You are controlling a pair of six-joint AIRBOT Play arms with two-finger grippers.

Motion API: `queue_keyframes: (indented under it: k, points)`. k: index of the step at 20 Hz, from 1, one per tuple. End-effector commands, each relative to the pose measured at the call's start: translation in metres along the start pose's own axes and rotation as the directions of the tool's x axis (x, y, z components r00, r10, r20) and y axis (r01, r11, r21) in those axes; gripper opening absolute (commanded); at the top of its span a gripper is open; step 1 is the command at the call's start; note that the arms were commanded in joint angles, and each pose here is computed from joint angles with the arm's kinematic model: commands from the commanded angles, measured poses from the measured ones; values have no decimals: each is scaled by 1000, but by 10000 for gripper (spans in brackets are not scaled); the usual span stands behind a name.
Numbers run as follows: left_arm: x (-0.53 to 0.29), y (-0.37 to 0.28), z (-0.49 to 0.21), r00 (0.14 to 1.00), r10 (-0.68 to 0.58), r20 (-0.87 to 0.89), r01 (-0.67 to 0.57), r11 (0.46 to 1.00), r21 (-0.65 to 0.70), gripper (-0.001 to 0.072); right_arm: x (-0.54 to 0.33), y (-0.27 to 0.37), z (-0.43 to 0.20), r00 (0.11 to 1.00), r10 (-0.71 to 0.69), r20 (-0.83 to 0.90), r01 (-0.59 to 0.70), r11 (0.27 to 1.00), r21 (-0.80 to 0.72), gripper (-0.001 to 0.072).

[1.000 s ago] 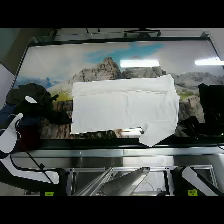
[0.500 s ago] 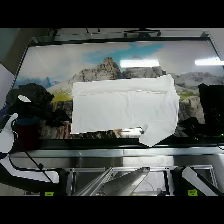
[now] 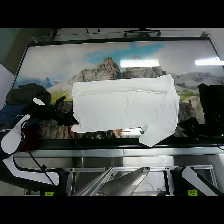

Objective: Fold the shirts.

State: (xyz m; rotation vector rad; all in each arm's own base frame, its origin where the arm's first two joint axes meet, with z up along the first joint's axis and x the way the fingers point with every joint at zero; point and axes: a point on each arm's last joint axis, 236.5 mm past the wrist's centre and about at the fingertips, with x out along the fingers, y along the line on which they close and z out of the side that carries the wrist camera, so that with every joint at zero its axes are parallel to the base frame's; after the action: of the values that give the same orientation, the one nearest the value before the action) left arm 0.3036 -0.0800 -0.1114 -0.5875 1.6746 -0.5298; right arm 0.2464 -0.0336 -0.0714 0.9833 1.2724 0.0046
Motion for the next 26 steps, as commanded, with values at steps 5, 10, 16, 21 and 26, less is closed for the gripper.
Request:
queue_keyframes:
  k: [5, 10, 16, 21, 26]
  points:
    - [-6, -20, 14, 999, -28, 28, 26, 998, 56, 23, 25, -24, -14, 999, -46, -5, 47, 997, 59, 531]
    - [-9, -18, 15, 999, -32, 37, 31, 999, 45, 24, 63, 2, -34, 983, 115, -141, -104, 991, 80, 490]
    - [-26, -14, -5, 994, -105, -17, 105, 994, -9, 24, 44, 57, -51, 901, 340, -269, -332, 940, 79, 19]
    - [-51, -1, -21, 983, -181, -26, 178, 980, -86, 24, 15, 79, -2, 930, 319, -181, -329, 944, -30, 18]
    - [-82, -31, 1, 914, -389, 117, 399, 914, -78, 24, -6, 117, 28, 906, 411, -102, -420, 904, -81, 18]
